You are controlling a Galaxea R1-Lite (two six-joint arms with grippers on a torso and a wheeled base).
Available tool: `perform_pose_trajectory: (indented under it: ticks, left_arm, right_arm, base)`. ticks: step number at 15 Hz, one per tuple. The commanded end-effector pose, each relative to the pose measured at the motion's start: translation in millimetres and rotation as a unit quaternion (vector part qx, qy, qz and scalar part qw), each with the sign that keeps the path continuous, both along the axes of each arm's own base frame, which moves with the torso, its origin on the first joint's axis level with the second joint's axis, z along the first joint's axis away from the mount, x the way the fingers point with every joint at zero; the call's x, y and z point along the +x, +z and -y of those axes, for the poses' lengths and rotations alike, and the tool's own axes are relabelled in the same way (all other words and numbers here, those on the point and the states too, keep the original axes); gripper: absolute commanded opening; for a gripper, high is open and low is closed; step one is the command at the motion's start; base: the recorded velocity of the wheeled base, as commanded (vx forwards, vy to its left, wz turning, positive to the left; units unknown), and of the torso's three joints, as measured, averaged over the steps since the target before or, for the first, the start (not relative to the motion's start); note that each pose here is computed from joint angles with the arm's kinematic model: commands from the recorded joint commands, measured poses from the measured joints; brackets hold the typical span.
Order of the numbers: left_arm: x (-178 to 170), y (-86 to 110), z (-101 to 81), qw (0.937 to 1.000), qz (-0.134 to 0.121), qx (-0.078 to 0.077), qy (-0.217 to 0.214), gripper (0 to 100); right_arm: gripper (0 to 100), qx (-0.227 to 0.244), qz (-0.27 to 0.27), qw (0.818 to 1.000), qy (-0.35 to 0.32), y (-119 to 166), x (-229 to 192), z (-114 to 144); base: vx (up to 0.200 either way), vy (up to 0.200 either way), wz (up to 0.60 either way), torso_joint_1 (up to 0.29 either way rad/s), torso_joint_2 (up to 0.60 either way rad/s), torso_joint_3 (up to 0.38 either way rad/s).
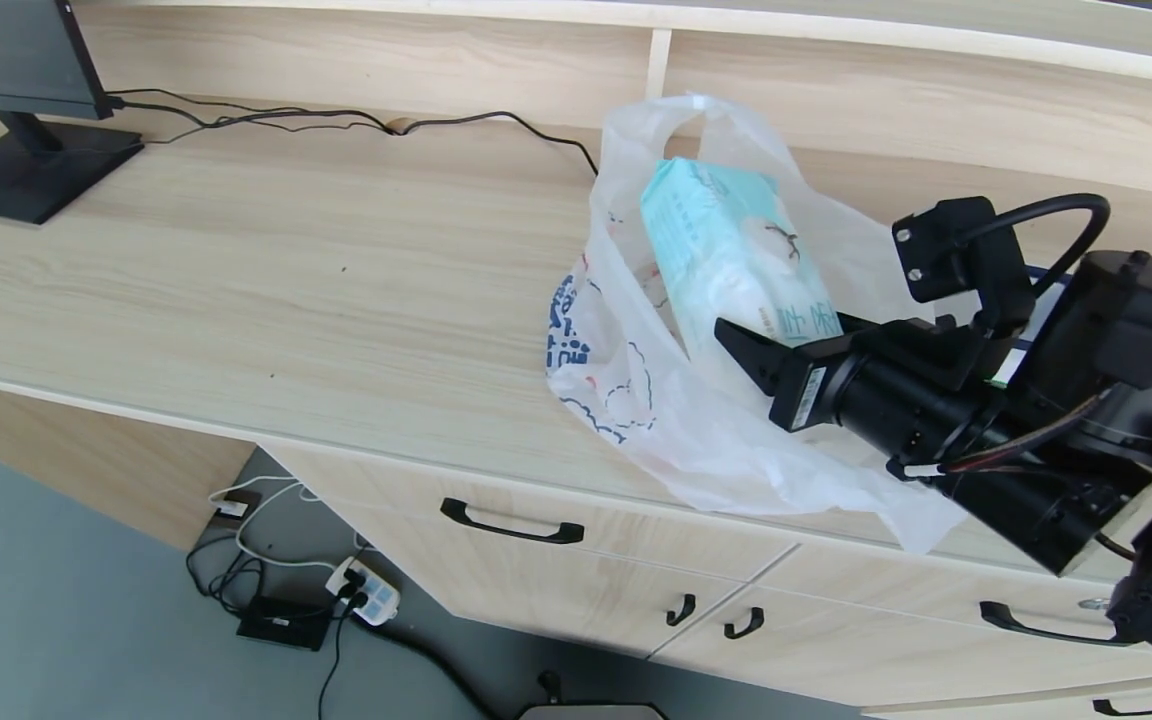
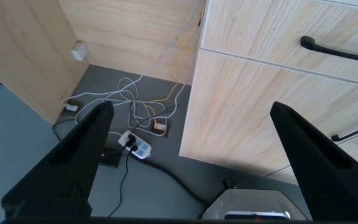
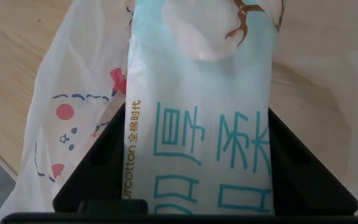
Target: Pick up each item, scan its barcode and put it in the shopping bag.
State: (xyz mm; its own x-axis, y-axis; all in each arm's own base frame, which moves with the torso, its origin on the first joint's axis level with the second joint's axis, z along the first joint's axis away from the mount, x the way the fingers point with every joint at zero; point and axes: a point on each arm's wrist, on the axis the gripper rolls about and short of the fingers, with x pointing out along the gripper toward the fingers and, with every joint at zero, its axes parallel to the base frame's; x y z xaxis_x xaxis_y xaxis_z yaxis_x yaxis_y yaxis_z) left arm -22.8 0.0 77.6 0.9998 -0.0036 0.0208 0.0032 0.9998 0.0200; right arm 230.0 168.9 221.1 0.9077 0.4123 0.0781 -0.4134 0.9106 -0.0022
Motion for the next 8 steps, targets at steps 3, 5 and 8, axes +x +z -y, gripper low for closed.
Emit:
perform_pose_trajectory:
  ticks: [3, 5, 8]
  left_arm:
    - [0.1, 0.1, 0.0, 1.0, 0.0, 0.0, 0.0, 100]
    - [0.1, 0.1, 0.0, 1.0, 0.0, 0.0, 0.0, 100]
    - [0.1, 0.1, 0.0, 1.0, 0.0, 0.0, 0.0, 100]
  right_arm:
    - [0, -0.004, -0.003, 1.0, -0.01, -2.8, 8.9, 0.2]
    - [0, -0.006, -0.007, 1.0, -0.01, -5.3, 8.3, 0.6]
    - [100, -0.006, -0.009, 1.0, -0.009, -6.7, 9.4, -0.3]
  base:
    - [0.0, 0.0, 0.0, 0.0, 0.0, 0.0]
    - [0.0, 0.0, 0.0, 0.0, 0.0, 0.0]
    - [0.0, 0.0, 0.0, 0.0, 0.0, 0.0]
